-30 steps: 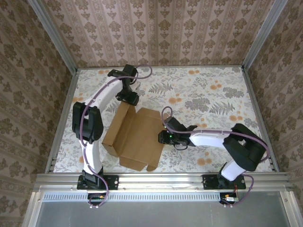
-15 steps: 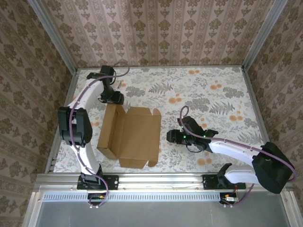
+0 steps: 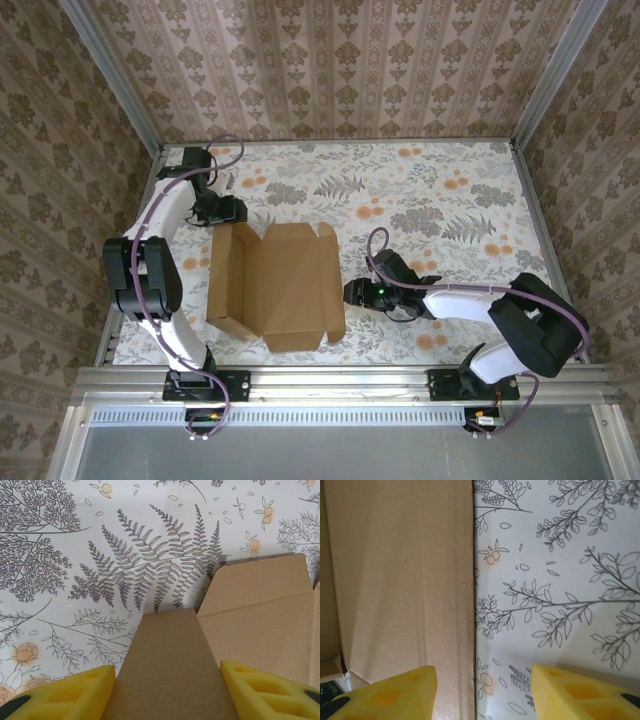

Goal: Fold the paper box

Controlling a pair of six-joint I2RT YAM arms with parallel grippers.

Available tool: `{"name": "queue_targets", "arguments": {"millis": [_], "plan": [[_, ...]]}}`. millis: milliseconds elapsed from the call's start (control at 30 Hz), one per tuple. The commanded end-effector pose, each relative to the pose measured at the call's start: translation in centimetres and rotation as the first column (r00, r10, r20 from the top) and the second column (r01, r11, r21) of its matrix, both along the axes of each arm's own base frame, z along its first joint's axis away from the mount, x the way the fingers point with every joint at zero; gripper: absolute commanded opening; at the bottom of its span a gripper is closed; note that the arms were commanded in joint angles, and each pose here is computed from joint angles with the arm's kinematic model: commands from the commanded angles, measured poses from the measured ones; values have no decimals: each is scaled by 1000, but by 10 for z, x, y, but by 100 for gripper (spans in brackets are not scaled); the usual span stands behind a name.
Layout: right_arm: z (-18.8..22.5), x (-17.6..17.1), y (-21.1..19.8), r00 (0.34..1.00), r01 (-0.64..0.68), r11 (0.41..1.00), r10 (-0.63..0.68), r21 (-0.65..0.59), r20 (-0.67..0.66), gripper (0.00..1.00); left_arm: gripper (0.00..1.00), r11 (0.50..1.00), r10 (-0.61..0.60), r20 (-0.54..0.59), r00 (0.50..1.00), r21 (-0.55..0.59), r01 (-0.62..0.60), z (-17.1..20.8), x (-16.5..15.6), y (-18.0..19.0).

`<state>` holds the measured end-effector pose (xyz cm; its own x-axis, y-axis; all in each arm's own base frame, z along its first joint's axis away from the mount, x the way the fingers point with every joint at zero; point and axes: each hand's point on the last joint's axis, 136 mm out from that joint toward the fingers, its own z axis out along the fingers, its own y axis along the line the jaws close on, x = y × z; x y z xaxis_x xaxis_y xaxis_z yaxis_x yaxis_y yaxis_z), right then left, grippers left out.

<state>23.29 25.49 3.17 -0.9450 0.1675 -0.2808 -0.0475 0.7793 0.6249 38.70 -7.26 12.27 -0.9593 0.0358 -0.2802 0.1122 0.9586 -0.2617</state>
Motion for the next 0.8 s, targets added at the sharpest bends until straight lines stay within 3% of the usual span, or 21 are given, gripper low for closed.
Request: {"name": "queue_targets", "arguments": {"millis": [0,467,767], "plan": [[10,8,21,999,-31,996,29,85,25,54,44,1000,2,-42,999,-20,-2,-18,-10,1],[-2,4,53,994,-105,989,105,103,3,53,44,997,-2,-35,999,-77,-1,-20,-14,-6],[-1,5,50,995,-100,993,100,64,3,52,44,996,-9,-45,999,-93,5,-22,-15,-12]]}}
